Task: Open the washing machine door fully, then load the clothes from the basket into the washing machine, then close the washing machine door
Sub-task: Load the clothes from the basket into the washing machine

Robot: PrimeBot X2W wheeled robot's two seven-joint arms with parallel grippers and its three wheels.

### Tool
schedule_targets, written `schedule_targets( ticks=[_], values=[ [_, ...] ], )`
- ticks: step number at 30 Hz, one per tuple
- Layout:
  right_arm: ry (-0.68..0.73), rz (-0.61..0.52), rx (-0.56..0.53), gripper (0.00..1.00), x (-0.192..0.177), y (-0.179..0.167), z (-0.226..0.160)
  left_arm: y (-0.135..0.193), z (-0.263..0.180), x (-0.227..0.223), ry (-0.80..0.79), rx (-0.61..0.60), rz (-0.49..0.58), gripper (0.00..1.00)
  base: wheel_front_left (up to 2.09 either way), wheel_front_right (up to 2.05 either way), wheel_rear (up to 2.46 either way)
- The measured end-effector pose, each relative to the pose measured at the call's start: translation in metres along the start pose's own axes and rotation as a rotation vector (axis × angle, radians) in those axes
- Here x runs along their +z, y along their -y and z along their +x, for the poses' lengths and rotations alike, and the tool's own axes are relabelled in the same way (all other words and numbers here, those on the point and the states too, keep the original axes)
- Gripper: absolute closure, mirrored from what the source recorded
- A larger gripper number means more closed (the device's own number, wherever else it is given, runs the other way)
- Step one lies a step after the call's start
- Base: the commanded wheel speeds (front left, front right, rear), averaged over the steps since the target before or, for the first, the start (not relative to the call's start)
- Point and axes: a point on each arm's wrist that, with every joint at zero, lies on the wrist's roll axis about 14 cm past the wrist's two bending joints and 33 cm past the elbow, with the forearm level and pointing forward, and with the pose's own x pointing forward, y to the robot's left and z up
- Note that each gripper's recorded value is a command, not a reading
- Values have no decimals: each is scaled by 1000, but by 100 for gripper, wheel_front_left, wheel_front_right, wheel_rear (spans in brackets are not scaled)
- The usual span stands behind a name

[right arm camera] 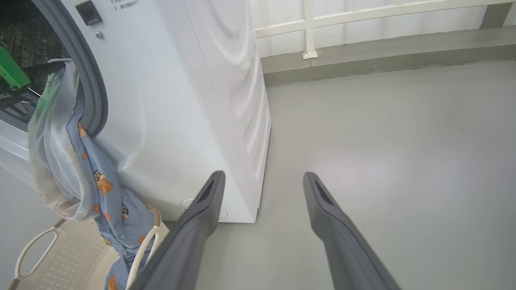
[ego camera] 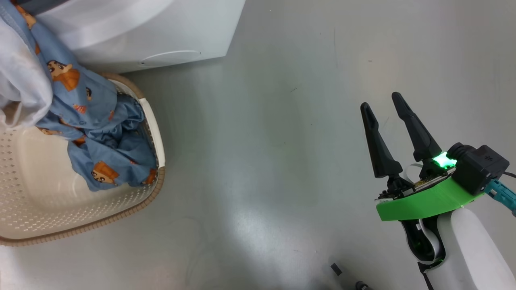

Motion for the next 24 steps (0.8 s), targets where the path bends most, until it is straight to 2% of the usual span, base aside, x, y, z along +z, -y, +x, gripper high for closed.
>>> schedule_targets(
  ticks=[5, 6, 7, 8, 9, 17, 24],
  values=[
    [2, 4, 2, 0, 1, -2, 0, 1, 4, 3, -22, -5, 13, 100, 0, 0, 0],
    [3, 5, 3, 0, 1, -2, 0, 1, 3, 0, -34, -6, 23, 87, 0, 0, 0],
    [4, 6, 4, 0, 1, -3, 0, -1, 2, -3, -51, -2, 26, 57, 0, 0, 0],
    [4, 6, 5, 0, 2, -3, 0, -1, 1, -7, -71, -3, 38, 4, 0, 0, 0],
    [4, 7, 7, 0, 2, -3, 0, -1, 0, -11, -88, -7, 57, 0, 0, 0, 0],
    [8, 9, 15, 0, 3, -7, 0, -4, -4, -21, -164, 10, 55, 0, 0, 0, 0],
    [9, 12, 25, 0, 3, -9, 3, 1, -7, -18, -148, 17, -15, 0, 0, 0, 0]
  ],
)
